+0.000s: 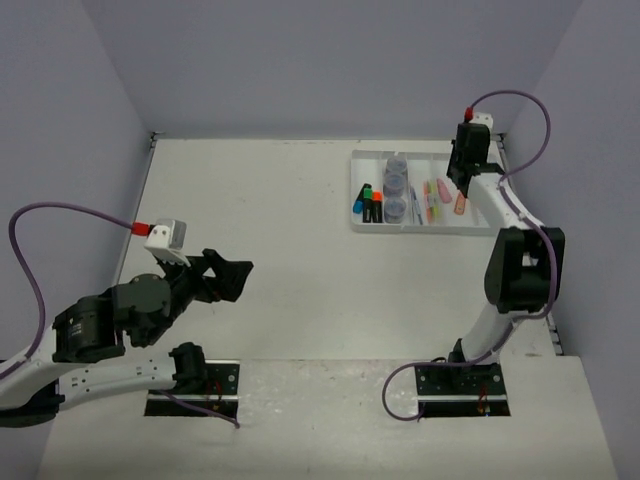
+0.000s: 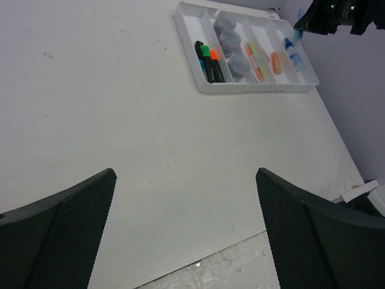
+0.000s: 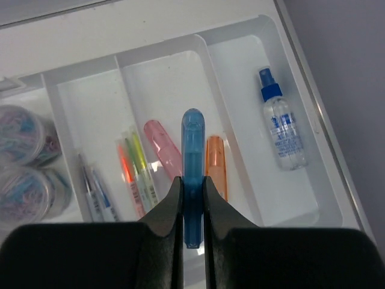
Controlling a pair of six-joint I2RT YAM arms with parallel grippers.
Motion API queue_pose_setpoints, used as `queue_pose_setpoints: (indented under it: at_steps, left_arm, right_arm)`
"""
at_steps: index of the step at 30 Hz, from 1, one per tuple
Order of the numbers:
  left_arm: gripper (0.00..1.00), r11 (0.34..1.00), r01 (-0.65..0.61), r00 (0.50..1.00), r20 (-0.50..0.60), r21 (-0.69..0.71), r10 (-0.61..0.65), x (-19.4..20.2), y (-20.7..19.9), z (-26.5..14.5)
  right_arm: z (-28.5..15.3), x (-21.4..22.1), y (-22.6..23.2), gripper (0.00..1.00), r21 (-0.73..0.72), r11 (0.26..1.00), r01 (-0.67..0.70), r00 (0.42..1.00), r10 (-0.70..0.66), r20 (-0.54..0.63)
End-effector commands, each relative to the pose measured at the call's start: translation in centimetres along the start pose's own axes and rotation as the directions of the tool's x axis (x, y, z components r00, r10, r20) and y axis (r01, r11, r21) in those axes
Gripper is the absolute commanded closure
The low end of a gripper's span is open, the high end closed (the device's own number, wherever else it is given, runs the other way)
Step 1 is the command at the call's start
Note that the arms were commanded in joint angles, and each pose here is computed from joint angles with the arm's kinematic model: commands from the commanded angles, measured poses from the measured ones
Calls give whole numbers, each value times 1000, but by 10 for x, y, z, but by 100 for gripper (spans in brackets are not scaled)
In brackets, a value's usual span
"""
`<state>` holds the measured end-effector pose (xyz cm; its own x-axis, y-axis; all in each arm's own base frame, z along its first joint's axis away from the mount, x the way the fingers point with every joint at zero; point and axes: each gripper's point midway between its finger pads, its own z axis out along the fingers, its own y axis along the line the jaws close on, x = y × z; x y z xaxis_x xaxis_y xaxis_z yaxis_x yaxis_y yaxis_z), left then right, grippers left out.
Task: Sort the stationery into containers
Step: Place the stationery in the storage box.
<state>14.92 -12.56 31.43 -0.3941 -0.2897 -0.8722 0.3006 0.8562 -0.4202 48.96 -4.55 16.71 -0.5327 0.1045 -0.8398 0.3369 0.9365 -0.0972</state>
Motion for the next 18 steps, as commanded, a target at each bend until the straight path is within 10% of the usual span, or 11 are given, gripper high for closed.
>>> queue_pose_setpoints:
  at_steps: [1,12,16,18]
  left_arm:
    - [0,997,-34,997,73,-68,39,-8,31,-9]
    - [0,995,46,976,218,-87,-26,-14,59,-15]
    - [0,984,-6,982,184,-176,39,-3,59,1]
    - [0,971,-33,984,160,-237,73,0,59,7]
  right_arm:
    - [36,23,-8,89,-13,999,52,980,-53,-193]
    - [43,-6,1,37,-28,998,49,973,-54,-224]
    - [-32,-50,1,32,-86,994,-63,994,55,-92]
    - [-79,-36,10,10,-180,977,-116,993,109,-48]
